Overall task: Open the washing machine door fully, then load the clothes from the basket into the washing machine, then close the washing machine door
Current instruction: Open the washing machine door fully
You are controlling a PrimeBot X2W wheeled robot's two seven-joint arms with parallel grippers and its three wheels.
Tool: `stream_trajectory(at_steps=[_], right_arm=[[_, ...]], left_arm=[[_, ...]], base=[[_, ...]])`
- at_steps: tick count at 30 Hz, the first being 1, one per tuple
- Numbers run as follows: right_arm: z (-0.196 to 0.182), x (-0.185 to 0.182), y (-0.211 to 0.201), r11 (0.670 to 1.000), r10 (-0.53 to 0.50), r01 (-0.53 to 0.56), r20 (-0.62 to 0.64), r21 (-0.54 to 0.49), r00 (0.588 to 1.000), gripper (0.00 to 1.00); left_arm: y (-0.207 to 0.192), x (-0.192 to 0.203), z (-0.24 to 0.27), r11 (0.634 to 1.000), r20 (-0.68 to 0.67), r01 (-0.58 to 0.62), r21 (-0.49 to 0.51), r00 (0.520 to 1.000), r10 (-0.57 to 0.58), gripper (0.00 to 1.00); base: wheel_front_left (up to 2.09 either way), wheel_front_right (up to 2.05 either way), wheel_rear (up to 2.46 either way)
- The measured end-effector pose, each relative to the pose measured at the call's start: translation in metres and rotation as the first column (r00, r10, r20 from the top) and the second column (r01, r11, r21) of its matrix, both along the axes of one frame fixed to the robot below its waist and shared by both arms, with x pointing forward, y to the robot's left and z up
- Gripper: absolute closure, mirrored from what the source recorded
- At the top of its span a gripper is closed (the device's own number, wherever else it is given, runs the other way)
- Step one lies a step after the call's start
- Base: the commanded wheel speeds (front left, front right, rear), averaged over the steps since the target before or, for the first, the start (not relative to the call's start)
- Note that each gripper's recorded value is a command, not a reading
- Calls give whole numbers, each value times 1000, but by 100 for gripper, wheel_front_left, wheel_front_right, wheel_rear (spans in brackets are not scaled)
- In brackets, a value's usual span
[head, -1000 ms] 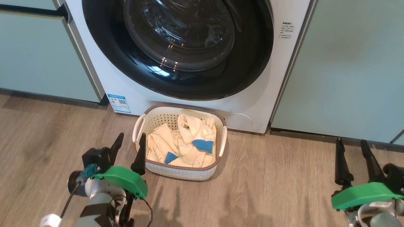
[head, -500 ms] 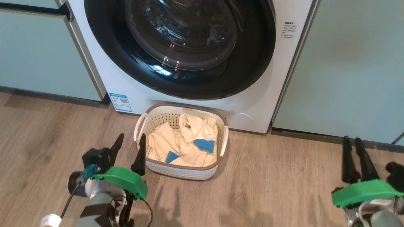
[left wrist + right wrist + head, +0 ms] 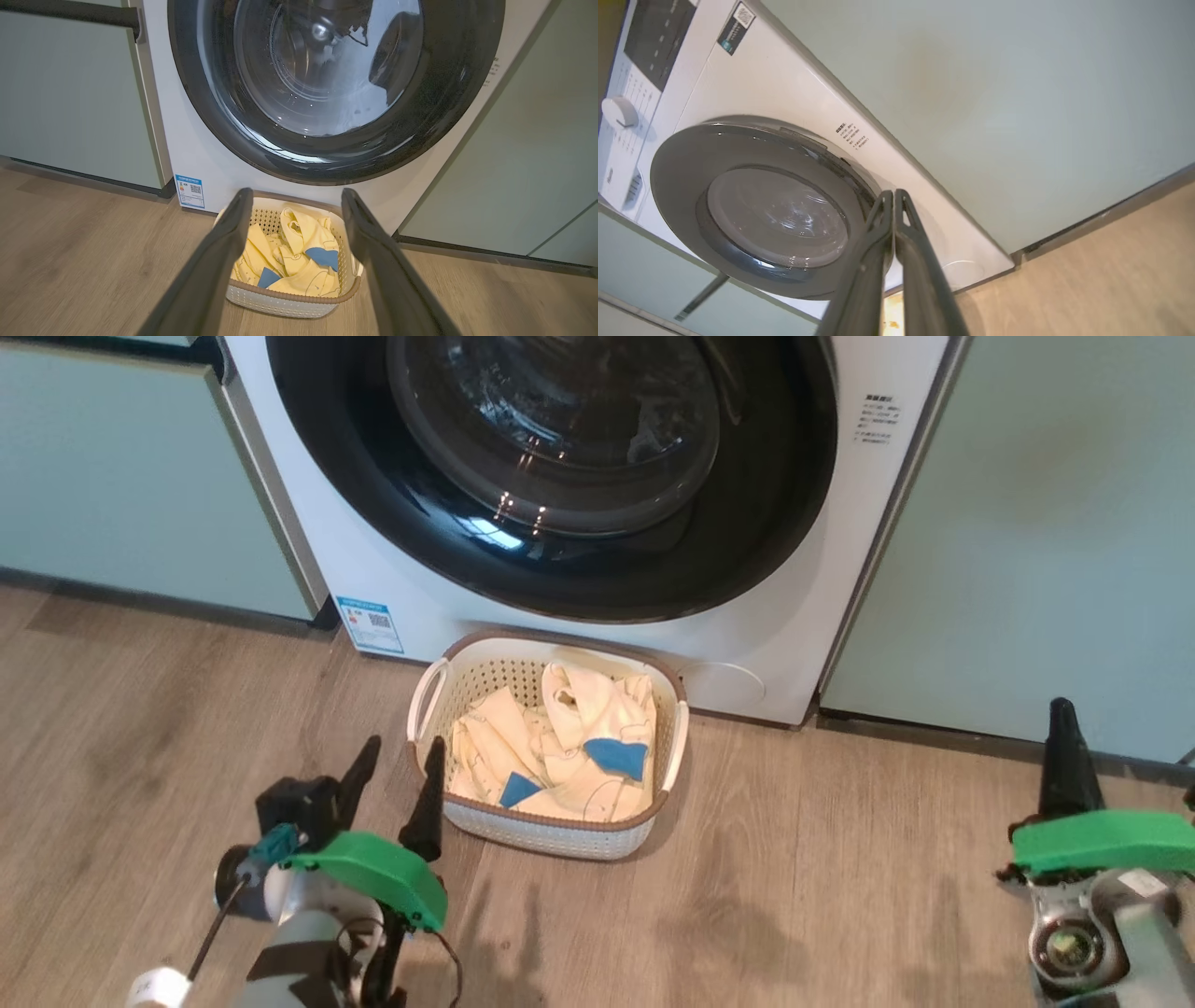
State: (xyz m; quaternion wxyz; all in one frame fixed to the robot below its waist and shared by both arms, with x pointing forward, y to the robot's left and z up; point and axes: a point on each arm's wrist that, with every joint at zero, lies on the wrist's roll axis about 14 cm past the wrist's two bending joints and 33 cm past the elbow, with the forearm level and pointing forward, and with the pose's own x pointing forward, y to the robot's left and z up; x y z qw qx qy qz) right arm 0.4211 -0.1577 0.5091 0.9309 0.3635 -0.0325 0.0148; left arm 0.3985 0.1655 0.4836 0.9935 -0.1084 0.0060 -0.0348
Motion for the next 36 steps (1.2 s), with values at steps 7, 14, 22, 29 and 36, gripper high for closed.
stream_trajectory(at_steps=[7, 14, 22, 29, 36], right_arm=[[-17, 30, -1, 934, 42, -3, -100, 357, 994, 100], [-25, 71, 3, 790, 166, -36, -158, 612, 973, 100], [-42, 127, 18, 667, 328, -82, -193, 741, 925, 100], [-61, 163, 47, 607, 459, -126, -217, 784, 862, 100], [-78, 192, 65, 599, 527, -157, -239, 785, 815, 100]], left_arm=[[0, 11, -4, 1000, -12, -1, -10, 1000, 0, 0], [5, 21, -17, 1000, -46, -12, -15, 999, 11, 0], [11, 30, -38, 998, -104, -42, -38, 994, 38, 0], [16, 42, -49, 997, -127, -64, -43, 990, 58, 0], [28, 46, -62, 994, -160, -104, -32, 982, 98, 0]], base=[[0, 0, 0], [0, 0, 0], [0, 0, 0], [0, 0, 0], [0, 0, 0]])
